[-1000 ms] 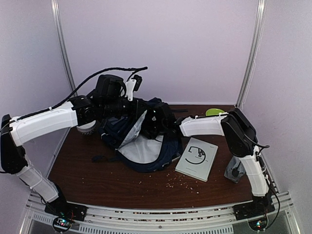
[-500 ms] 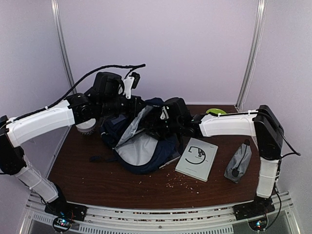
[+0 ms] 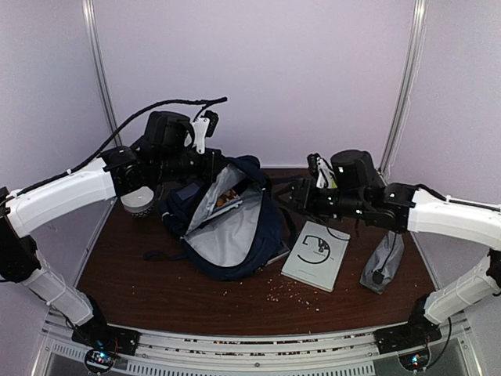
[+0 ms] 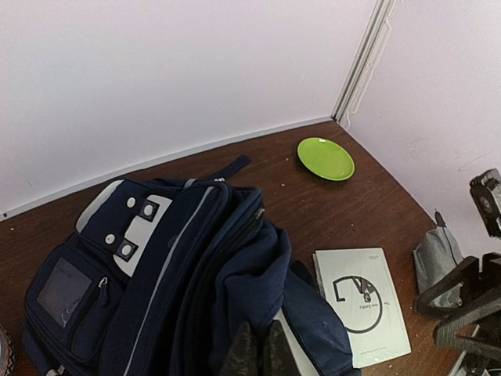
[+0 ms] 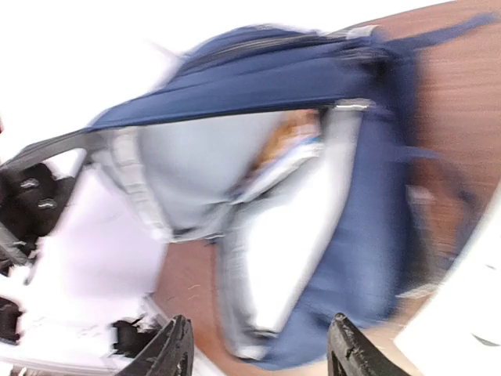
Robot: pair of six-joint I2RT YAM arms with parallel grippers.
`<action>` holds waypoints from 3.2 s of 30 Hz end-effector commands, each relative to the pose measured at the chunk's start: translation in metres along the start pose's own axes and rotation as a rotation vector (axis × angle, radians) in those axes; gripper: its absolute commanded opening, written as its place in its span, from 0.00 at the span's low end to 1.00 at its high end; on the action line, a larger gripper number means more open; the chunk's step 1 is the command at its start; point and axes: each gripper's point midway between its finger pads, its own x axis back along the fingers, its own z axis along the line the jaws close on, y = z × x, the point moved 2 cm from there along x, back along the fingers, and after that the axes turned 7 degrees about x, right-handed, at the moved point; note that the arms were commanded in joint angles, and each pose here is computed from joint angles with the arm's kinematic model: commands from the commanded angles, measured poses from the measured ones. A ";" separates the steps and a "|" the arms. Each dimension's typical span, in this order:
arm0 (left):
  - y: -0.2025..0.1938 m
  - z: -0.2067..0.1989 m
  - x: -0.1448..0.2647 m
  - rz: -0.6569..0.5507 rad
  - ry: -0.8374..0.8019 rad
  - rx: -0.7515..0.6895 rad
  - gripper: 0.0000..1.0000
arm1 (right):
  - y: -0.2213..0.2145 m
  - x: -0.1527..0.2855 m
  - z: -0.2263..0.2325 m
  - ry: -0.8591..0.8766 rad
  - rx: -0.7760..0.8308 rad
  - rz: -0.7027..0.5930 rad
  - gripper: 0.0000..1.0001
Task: Pack the student bag
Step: Adjust the book in the student bag, then place the student bag at the center of the board, then pick up the book from the center of the board.
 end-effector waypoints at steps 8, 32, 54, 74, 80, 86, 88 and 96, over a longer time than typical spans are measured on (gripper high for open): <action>0.048 0.003 0.058 -0.281 -0.020 -0.075 0.00 | -0.073 0.048 -0.174 -0.557 -0.125 -0.074 0.56; 0.006 0.026 0.092 -0.085 -0.040 -0.187 0.66 | -0.084 0.049 -0.189 -0.605 -0.084 -0.027 0.60; -0.124 -0.113 -0.078 0.436 -0.414 -0.023 0.91 | -0.101 0.049 -0.227 -0.643 -0.236 -0.032 0.62; -0.231 -0.097 -0.133 0.650 -0.134 0.270 0.96 | -0.134 0.067 -0.249 -0.676 -0.325 -0.028 0.63; -0.253 -0.088 -0.138 0.673 -0.071 0.364 0.96 | -0.133 0.065 -0.248 -0.670 -0.305 -0.022 0.63; -0.261 -0.094 -0.150 0.699 -0.096 0.355 0.94 | -0.131 0.061 -0.245 -0.653 -0.300 -0.012 0.63; -0.261 -0.097 -0.154 0.702 -0.108 0.350 0.93 | -0.132 0.059 -0.244 -0.648 -0.303 -0.008 0.63; -0.270 -0.083 -0.158 0.719 -0.016 0.334 0.90 | -0.135 0.056 -0.241 -0.622 -0.338 0.000 0.63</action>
